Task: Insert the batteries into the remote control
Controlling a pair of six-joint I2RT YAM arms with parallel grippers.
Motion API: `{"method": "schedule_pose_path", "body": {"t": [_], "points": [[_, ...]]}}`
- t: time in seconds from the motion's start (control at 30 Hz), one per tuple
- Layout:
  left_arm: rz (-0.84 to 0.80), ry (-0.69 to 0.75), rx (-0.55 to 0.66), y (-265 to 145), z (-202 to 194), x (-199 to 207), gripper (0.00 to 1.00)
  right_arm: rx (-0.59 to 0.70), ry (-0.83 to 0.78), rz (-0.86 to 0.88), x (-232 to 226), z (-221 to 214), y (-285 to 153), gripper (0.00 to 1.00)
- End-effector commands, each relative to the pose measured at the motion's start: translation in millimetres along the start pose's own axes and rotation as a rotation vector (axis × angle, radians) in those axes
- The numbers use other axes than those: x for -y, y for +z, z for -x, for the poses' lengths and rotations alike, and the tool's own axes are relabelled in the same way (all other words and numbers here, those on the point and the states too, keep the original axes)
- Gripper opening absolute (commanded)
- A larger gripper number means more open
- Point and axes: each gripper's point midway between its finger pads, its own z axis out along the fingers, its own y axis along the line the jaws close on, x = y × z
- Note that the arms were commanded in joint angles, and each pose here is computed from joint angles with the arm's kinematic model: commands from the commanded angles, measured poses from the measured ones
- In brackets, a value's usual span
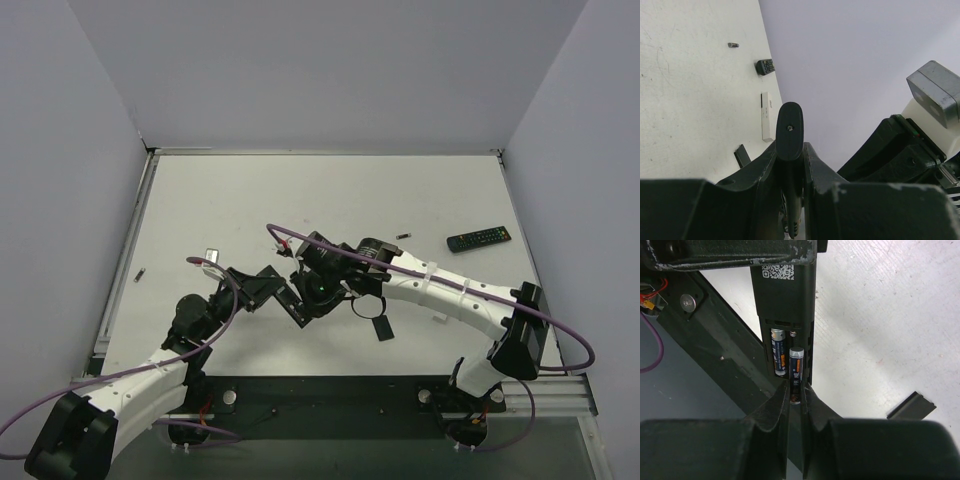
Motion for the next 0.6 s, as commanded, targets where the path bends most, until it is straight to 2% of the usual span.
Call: {"method": "schedule_pose_path", "body": {"t": [0.0,0.47,0.57], "points": [[-0.059,0.005,0.024,-5.0,3.0,9.1,0.0,-0.007,0.0,0.026,-11.5,3.4,-6.3,0.0],[-0.078,-0.011,0.028,-6.0,3.8,14.6,0.0,-0.015,0.022,-0.011,-7.4,2.8,-0.8,0.0],[-0.082,-0.011,0.027,-6.1,3.9,16.2,0.0,-0.011,0.026,-0.027,-5.0,4.3,-0.6,0.05]]}}
